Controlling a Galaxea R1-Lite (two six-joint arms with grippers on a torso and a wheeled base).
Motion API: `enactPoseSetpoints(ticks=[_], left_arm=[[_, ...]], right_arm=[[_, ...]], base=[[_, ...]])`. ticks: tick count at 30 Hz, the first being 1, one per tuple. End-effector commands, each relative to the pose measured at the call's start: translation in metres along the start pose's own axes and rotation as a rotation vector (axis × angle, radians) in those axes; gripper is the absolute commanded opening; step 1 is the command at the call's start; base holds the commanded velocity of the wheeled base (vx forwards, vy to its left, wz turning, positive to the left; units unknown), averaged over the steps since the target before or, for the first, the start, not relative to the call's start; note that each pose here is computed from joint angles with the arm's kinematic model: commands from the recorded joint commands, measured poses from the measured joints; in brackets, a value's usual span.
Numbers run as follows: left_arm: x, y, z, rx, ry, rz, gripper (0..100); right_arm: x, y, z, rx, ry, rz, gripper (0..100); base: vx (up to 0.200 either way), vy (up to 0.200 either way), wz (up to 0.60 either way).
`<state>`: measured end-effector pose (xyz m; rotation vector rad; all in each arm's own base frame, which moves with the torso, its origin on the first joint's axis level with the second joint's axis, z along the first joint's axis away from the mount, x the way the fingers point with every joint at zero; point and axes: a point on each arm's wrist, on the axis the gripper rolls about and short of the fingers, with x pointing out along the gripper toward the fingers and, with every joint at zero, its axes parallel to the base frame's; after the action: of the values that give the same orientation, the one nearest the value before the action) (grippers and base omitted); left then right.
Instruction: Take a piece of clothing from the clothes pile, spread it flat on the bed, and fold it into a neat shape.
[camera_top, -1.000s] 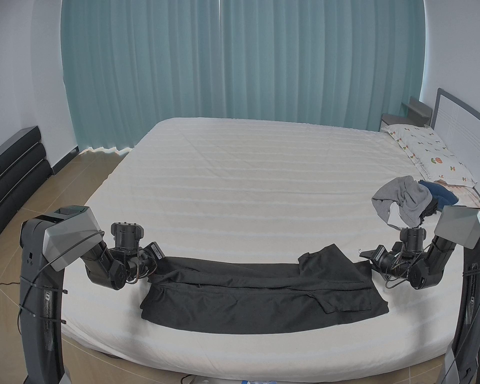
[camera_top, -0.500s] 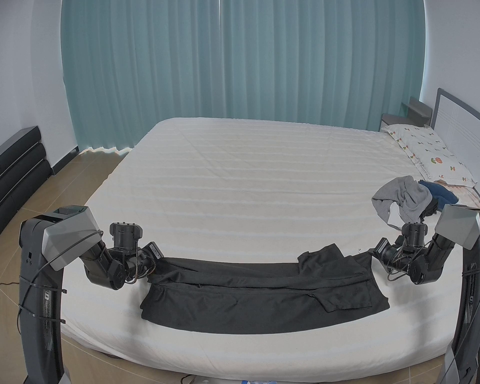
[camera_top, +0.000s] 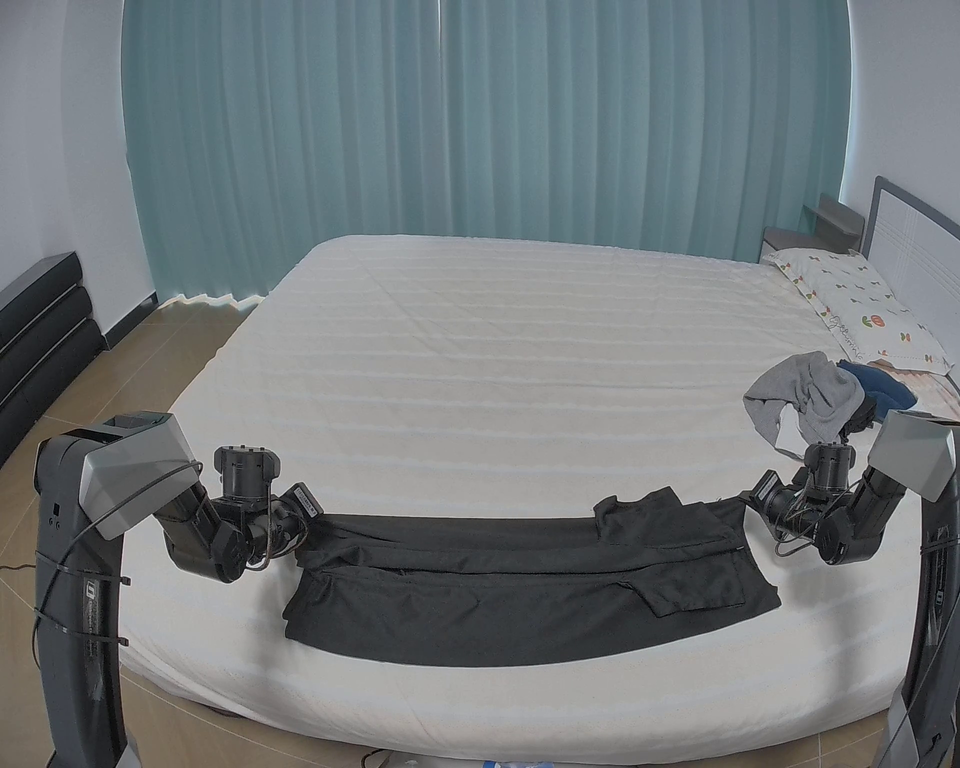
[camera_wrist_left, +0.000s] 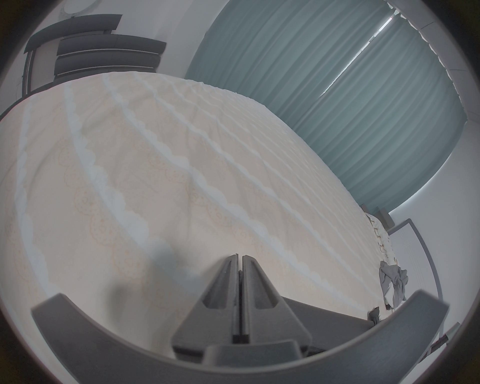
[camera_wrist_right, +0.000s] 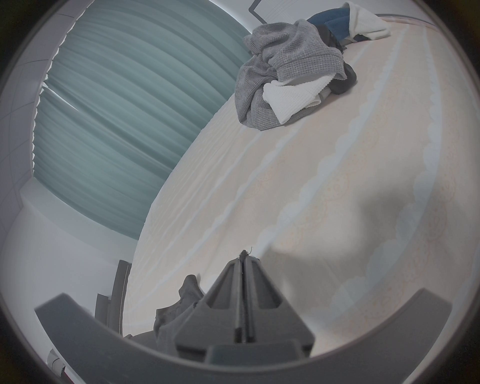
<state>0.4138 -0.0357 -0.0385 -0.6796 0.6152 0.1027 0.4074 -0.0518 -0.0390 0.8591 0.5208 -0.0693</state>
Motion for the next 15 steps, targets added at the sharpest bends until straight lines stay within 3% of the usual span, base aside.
enactPoseSetpoints(ticks=[1,8,12,15], left_arm=[[-0.002,-0.002,-0.002,0.007,0.008,-0.002,100],[-0.005,-0.002,0.001,0.001,0.001,-0.005,100],[-0.019,-0.002,0.013,-0.016,-0.021,-0.009,100],[-0.037,-0.001,0.015,-0.021,0.019,-0.04,100]], right_arm=[[0.0,0.0,-0.003,0.001,0.012,0.006,100],[-0.026,0.014,0.001,-0.024,-0.037,0.08,100],[-0.05,0.023,-0.01,-0.057,0.033,0.158,100],[-0.063,0.029,-0.015,-0.089,0.064,0.218,100]], base=[[0.0,0.0,0.0],[0.0,0.0,0.0],[0.0,0.0,0.0],[0.0,0.0,0.0]])
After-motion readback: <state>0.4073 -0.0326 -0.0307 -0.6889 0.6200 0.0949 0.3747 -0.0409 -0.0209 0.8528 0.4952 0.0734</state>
